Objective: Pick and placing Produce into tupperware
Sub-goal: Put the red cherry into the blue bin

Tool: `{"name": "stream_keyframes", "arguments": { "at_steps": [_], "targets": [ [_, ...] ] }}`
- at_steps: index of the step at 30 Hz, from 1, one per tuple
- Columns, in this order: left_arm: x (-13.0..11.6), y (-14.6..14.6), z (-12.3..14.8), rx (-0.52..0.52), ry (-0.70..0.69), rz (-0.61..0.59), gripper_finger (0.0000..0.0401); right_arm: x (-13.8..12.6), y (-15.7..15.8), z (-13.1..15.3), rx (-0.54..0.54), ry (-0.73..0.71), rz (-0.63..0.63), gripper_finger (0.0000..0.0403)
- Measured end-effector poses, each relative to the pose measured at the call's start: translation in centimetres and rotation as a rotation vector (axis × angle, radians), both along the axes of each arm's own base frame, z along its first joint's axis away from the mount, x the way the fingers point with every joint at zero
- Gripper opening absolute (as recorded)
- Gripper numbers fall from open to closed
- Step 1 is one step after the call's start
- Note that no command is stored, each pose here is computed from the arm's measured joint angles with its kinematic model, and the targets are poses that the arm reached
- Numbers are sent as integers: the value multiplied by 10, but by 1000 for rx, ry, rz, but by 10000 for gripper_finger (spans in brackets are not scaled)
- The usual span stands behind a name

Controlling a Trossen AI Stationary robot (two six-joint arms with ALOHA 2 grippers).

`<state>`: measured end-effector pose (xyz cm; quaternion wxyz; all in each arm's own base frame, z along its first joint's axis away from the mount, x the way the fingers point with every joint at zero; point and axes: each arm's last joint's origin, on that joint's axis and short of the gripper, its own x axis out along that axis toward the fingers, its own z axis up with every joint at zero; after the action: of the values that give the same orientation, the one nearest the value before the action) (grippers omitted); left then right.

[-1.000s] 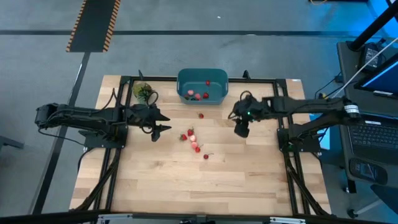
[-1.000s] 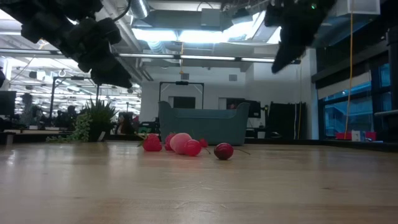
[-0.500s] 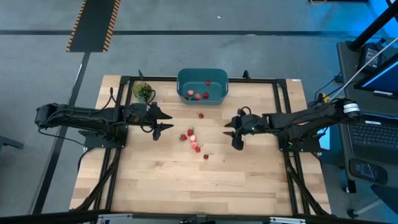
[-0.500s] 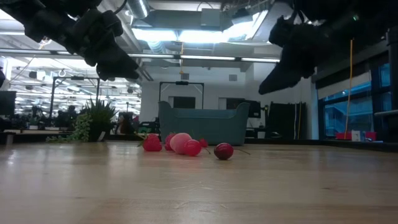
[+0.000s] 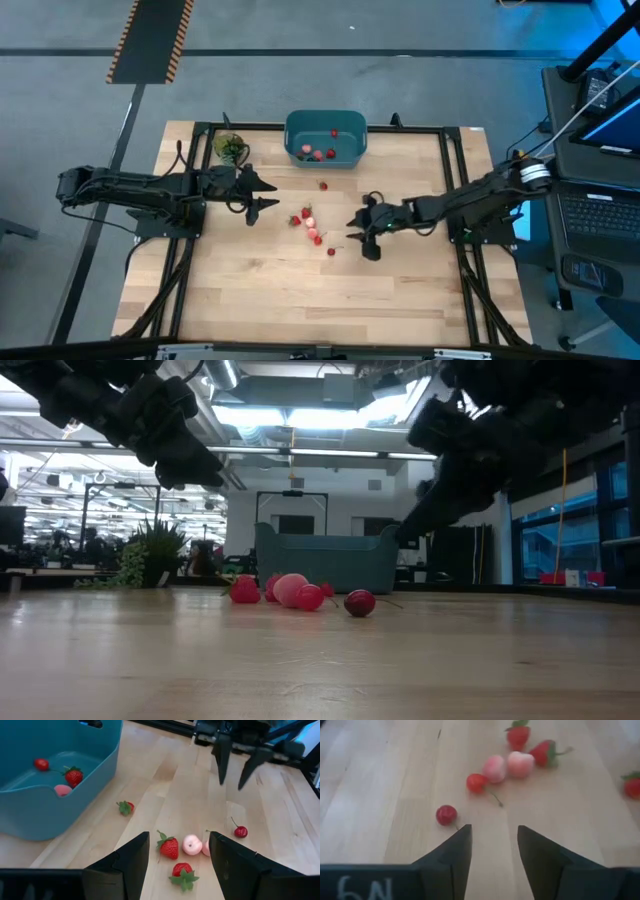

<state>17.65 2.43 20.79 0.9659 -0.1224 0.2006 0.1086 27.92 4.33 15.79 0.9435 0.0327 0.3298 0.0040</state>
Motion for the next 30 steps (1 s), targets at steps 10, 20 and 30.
{"name": "stream_keyframes", "arguments": {
  "at_steps": [10,20,30],
  "targets": [
    [0,0,0,0,-3,0,198,51,21,-15,-2,49,207,175],
    [0,0,1,1,-7,0,198,69,26,-37,29,108,249,210],
    [0,0,1,1,-6,0,198,69,26,-50,17,145,254,211]
  ]
}}
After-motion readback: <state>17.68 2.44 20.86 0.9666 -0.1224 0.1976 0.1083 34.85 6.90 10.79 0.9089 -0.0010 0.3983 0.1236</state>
